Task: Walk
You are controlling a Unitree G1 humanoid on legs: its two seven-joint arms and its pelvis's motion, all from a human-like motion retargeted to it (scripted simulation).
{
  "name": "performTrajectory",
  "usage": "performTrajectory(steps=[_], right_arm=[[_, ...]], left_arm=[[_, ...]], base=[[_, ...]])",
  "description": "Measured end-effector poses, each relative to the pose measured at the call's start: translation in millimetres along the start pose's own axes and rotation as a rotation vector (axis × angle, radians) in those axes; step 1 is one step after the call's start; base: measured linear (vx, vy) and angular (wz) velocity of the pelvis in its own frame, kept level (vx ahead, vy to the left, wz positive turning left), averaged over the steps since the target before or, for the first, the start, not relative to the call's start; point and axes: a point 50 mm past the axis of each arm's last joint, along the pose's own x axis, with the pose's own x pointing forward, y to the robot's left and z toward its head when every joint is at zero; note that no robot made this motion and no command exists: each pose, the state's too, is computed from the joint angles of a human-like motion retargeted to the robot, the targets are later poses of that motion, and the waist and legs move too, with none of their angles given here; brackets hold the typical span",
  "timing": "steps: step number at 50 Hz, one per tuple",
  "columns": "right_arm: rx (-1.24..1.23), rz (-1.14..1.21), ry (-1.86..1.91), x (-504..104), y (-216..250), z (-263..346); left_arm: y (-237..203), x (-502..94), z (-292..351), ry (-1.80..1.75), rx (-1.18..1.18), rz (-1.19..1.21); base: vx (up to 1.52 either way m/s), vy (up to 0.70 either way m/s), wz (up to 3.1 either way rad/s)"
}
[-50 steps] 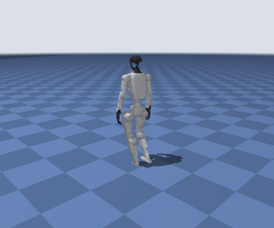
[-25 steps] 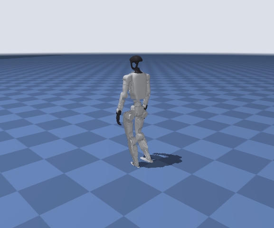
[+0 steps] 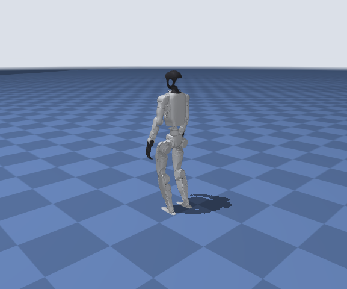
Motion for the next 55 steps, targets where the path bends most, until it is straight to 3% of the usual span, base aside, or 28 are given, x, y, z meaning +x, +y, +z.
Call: performTrajectory(steps=[28,37,55], right_arm=[[0.124,-0.076,0.057,-4.8,-5.3,-27.8],[0.100,-0.135,-0.031,-1.7,-22.4,5.1],[0.094,-0.143,-0.173,-1.5,-20.7,42.3]], left_arm=[[1.2,-0.8,1.9,-0.042,-0.045,0.056],[-2.7,0.5,12.5,-0.074,-0.098,0.053],[-24.3,-9.5,-60.1,0.161,-0.224,0.032]], base=[[0.03,-0.01,0.07],[0.14,0.00,0.10],[0.18,0.08,0.21]])
